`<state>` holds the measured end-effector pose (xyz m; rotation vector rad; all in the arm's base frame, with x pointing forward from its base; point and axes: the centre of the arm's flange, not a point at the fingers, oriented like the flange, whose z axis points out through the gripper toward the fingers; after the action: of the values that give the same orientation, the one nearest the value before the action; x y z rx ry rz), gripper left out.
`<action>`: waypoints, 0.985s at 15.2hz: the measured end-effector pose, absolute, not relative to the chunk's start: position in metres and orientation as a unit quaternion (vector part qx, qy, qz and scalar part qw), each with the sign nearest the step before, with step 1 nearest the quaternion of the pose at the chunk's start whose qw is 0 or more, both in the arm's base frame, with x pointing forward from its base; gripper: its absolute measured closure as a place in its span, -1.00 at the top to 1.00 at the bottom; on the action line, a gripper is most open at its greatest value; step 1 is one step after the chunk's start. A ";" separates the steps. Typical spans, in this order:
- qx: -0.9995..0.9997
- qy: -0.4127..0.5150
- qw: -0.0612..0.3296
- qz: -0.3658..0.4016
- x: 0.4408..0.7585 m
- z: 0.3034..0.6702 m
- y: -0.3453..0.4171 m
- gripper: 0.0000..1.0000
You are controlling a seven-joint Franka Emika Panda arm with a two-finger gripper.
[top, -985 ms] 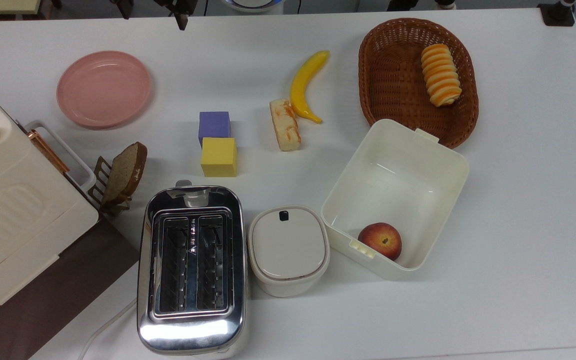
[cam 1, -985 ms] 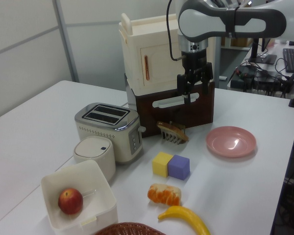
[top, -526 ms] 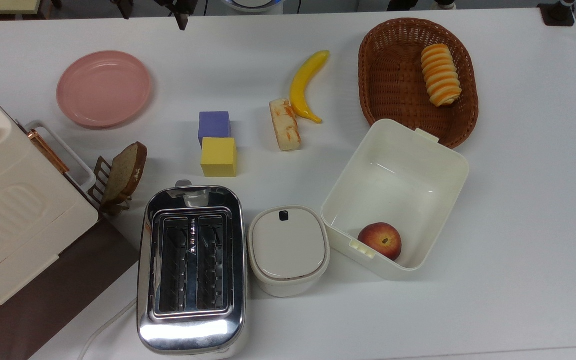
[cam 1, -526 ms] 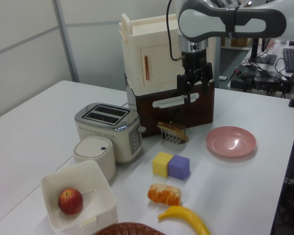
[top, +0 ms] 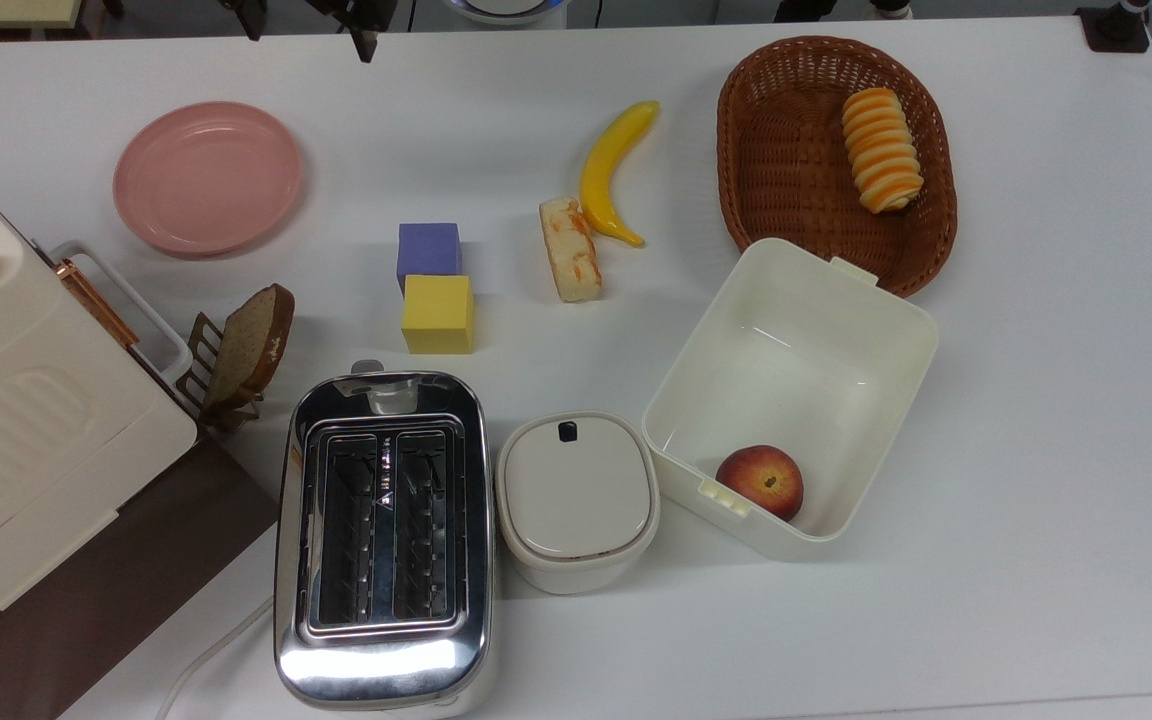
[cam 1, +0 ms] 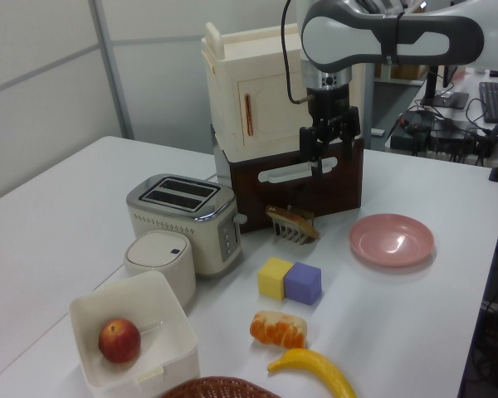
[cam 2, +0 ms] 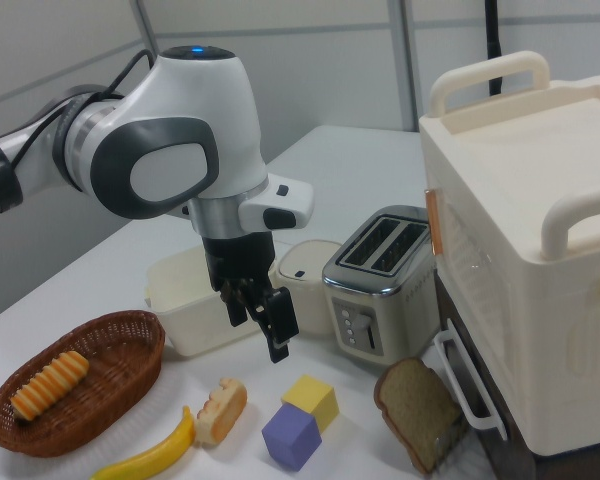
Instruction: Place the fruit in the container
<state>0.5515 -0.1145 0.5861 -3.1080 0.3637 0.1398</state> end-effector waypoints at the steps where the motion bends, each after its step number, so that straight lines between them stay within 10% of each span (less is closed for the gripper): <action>1: -0.992 0.116 0.005 0.045 0.551 0.586 -0.114 1.00; 15: -0.993 0.104 0.005 0.048 0.555 0.583 -0.101 1.00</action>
<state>0.5547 -0.1011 0.5828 -3.1115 0.3251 0.1518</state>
